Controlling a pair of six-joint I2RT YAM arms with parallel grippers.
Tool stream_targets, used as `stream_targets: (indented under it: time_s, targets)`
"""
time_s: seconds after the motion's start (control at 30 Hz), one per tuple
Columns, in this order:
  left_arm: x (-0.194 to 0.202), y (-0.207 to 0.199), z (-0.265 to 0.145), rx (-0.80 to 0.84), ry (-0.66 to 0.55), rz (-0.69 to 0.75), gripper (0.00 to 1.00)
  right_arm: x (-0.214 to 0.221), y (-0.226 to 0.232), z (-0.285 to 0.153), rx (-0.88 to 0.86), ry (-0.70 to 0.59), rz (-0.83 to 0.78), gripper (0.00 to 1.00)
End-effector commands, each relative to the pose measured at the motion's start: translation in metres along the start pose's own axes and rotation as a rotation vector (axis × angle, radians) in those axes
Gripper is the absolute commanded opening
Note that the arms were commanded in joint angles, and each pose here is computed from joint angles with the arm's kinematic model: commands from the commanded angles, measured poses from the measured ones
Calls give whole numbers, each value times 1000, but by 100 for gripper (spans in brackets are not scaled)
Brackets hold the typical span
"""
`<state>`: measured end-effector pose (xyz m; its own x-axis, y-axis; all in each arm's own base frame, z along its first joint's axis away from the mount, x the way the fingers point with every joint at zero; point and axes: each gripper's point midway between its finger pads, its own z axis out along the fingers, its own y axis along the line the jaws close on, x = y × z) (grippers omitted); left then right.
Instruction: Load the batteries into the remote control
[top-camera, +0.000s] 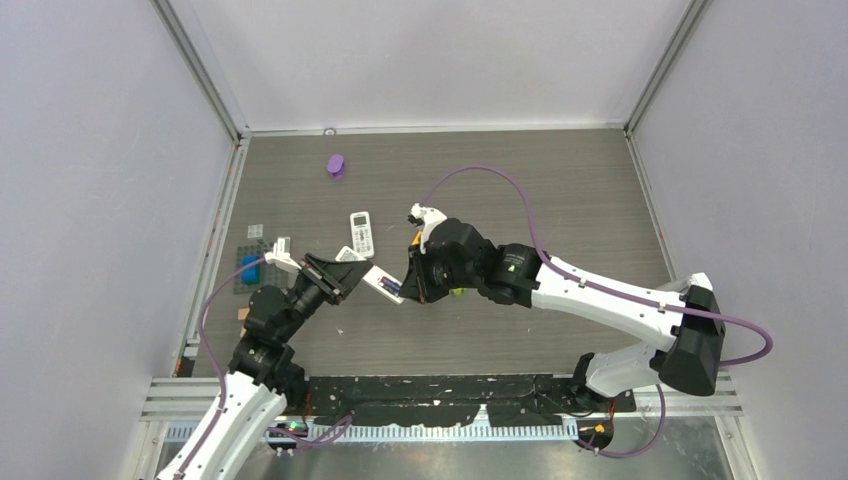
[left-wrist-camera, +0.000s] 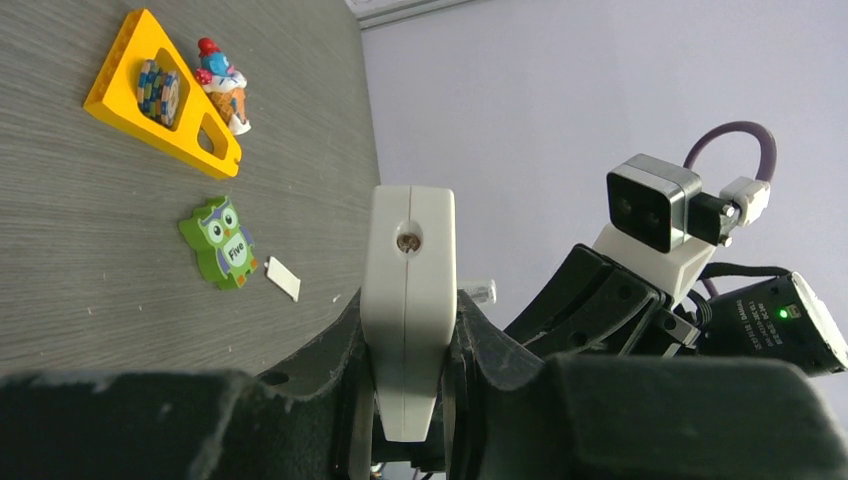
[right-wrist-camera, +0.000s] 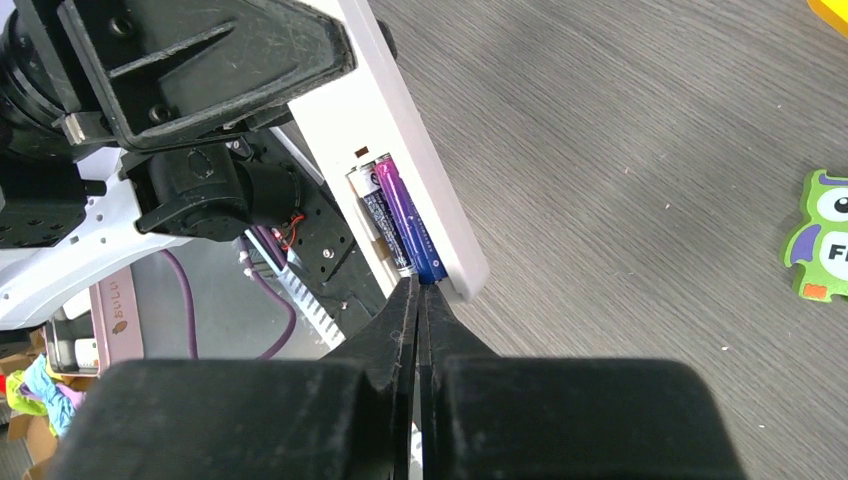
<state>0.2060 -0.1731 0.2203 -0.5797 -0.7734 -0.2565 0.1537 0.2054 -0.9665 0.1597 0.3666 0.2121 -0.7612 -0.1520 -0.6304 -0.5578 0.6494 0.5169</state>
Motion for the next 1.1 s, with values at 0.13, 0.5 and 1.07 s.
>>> stream_targets:
  time_s: [0.13,0.5,1.07]
  targets:
    - [20,-68,-14,279,135,142,0,-26,6,11,-14,-68,48,5]
    - [5,-80,-21,260,51,423,0,-16,-17,17,-16,14,211,13]
    - [-5,-76,-22,192,15,476,0,-40,5,-46,-334,-141,60,50]
